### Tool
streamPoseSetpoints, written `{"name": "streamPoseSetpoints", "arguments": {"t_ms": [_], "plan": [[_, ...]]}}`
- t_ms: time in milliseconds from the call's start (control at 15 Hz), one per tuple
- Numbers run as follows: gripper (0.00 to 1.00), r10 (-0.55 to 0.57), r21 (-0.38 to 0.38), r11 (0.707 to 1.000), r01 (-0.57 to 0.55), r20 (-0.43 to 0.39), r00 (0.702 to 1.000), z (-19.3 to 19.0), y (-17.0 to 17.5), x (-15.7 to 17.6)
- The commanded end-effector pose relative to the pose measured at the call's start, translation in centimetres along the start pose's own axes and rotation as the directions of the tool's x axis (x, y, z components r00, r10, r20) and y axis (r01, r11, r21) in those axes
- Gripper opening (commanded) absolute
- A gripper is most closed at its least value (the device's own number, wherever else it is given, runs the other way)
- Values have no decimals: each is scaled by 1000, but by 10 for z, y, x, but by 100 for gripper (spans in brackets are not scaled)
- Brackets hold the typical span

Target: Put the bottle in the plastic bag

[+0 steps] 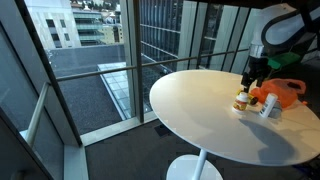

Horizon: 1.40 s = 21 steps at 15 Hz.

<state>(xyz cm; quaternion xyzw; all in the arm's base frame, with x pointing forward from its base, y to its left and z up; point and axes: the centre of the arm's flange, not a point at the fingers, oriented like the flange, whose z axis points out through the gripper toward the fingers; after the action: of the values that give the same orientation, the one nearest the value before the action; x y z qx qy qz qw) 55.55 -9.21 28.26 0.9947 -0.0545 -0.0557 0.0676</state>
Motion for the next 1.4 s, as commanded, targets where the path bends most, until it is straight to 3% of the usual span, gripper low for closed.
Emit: {"name": "streamPoseSetpoints", "arguments": {"t_ms": [0,400,467,733,1000,1333], "plan": [[100,0,-30,1000,0,-17,1000,8,-9,12],[100,-7,-41,999,5,-27,1000,20,-19,19],[86,-6,-42,999,5,-28,1000,22,-20,20],[49,-1,-52,999,0,-28,1000,24,-21,23],[19,16,-71,997,-19,-45,999,14,-18,25],[19,100,-81,991,-110,-111,989,-28,12,34]]}}
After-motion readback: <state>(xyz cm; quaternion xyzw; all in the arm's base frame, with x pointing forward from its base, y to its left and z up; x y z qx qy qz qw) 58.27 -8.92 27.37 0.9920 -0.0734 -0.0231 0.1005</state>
